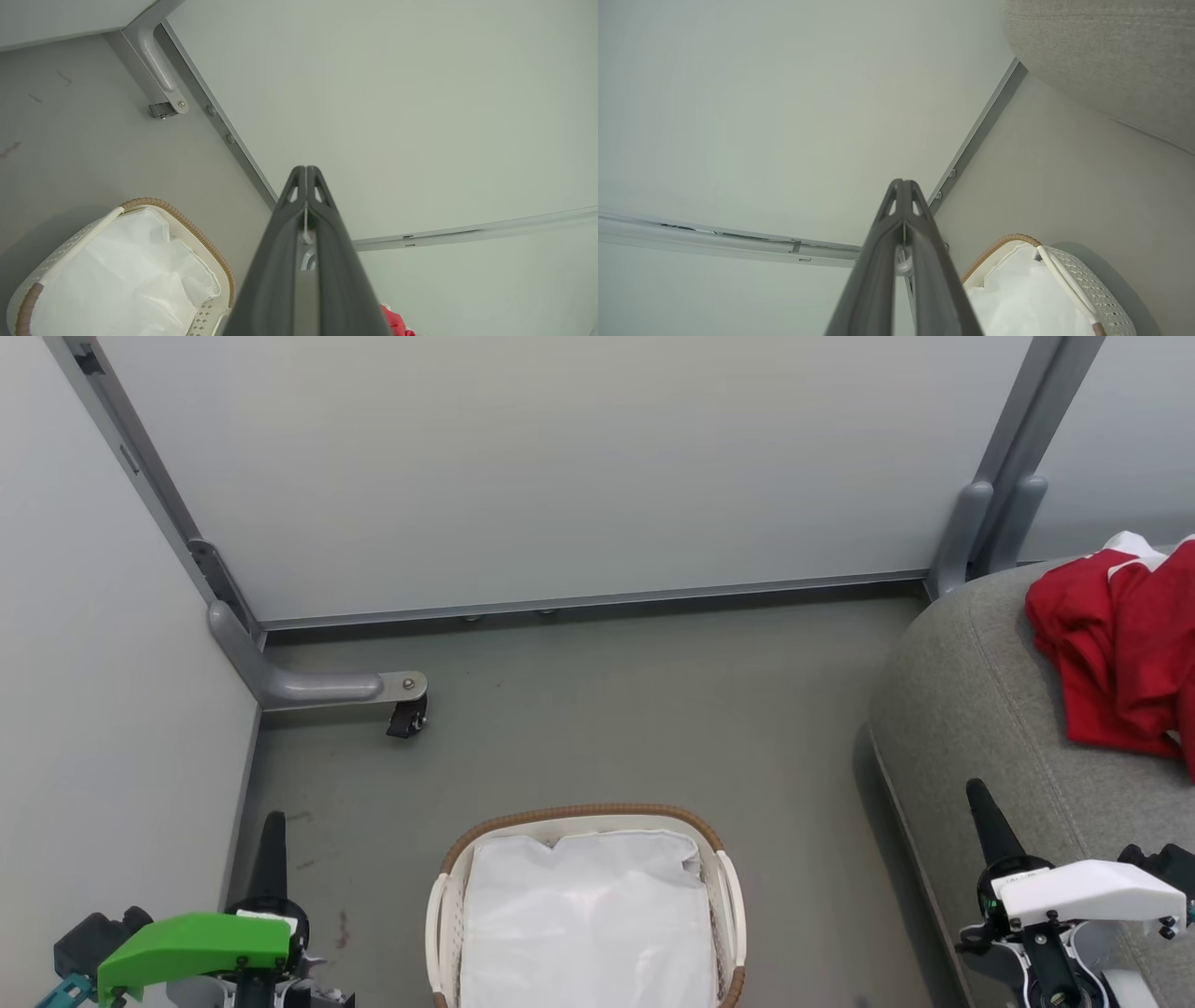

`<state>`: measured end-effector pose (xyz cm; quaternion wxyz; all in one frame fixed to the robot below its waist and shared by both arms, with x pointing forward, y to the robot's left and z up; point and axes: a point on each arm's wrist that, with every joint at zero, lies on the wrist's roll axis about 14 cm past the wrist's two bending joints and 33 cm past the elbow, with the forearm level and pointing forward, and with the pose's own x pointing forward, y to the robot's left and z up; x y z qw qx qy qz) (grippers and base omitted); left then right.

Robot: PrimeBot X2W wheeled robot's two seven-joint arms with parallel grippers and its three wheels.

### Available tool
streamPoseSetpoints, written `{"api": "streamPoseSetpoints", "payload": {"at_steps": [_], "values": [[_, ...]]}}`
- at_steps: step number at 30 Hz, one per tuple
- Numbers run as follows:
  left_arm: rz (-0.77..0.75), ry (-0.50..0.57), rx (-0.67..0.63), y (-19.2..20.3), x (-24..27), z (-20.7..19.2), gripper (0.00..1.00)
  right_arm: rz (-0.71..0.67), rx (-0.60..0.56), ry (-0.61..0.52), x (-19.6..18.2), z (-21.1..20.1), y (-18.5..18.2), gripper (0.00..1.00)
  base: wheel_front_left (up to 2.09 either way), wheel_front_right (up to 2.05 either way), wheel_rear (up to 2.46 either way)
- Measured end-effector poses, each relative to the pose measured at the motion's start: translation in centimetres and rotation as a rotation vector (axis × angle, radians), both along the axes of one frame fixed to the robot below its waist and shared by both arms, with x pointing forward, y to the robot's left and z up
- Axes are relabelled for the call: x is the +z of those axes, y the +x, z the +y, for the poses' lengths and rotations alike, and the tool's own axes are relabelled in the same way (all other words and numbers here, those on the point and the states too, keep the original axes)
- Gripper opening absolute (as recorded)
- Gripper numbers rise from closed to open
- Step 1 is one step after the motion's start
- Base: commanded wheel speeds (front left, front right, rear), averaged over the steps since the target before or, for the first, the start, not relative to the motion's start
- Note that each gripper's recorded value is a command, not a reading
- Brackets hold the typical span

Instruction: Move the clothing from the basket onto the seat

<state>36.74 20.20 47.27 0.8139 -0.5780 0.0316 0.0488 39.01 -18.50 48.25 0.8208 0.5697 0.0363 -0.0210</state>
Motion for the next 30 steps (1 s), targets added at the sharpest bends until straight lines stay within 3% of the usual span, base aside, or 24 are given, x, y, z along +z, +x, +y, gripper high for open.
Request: {"api": "streamPoseSetpoints", "payload": {"at_steps": [30], "values": [[-0.058, -0.218, -0.011, 1.2, 1.8, -0.1, 0.0, -0.038, -0.017, 0.235, 1.2, -0.8, -0.2, 0.0, 0.0, 0.0, 0.0]]}}
